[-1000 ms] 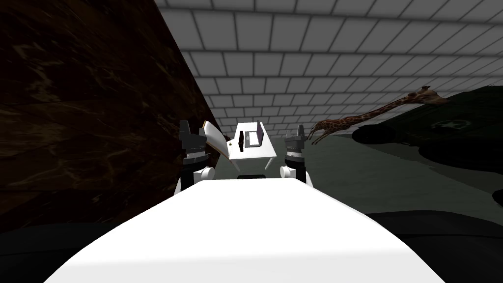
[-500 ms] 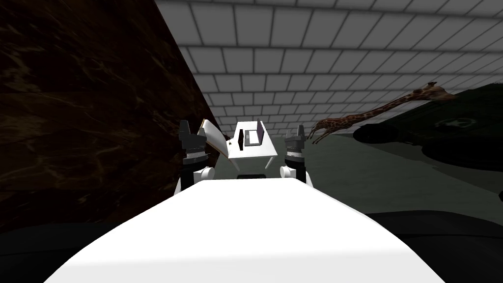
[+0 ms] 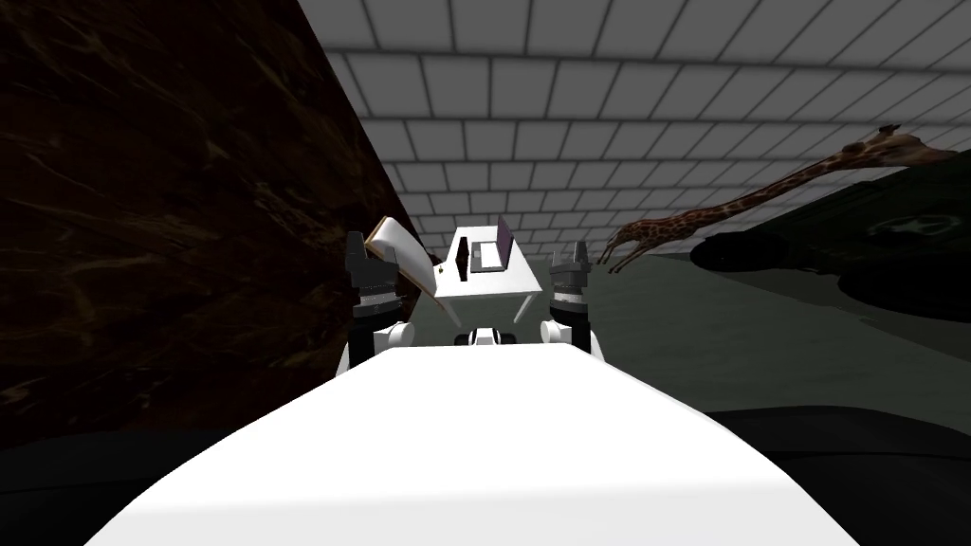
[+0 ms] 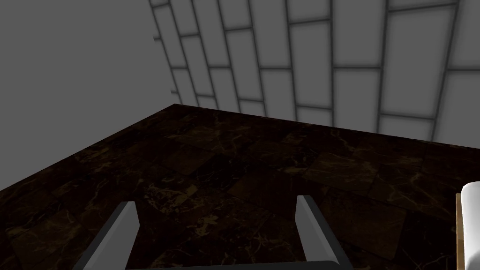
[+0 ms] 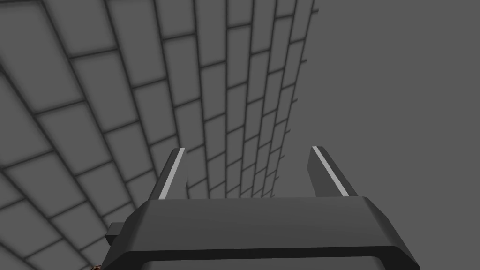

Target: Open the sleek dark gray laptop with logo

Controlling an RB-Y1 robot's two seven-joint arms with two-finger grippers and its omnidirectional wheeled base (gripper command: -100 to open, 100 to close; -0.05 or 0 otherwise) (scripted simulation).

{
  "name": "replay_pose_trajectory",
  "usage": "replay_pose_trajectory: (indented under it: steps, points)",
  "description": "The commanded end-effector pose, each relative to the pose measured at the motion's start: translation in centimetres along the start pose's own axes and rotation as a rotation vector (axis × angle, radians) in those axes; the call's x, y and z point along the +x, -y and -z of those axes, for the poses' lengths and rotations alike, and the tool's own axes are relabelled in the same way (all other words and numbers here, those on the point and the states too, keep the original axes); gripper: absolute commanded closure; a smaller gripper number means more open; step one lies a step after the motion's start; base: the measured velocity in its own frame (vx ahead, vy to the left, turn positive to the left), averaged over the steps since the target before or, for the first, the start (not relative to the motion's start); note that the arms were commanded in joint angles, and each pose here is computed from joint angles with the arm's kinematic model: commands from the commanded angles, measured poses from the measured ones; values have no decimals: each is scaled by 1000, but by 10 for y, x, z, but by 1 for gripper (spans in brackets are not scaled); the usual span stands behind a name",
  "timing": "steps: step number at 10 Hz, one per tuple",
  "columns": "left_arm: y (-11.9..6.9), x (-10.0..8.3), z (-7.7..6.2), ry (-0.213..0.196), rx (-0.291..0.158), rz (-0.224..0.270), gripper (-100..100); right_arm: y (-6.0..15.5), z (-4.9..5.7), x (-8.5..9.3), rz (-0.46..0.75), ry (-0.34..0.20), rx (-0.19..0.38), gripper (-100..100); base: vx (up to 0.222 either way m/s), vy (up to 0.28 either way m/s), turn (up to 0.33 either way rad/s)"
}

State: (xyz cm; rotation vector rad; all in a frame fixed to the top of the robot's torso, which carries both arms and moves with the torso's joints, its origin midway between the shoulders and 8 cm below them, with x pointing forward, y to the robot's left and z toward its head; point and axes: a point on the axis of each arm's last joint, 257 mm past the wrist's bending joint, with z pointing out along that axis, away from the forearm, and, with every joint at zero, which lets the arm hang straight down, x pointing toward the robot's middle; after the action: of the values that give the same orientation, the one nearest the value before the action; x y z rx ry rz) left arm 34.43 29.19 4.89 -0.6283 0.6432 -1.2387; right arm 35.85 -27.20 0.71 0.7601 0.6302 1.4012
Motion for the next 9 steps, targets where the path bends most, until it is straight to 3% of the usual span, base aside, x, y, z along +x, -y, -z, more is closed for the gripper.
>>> replay_pose_trajectory:
  steps: [1, 9]
  points:
    - [0, 0, 0, 0, -1, 0, 0, 7, 1, 6, 62, -68, 21, -100, 2, 6, 42]
    - [0, 0, 0, 0, -1, 0, 0, 53, 8, 3, 413, -246, 122, -100, 6, 13, 91]
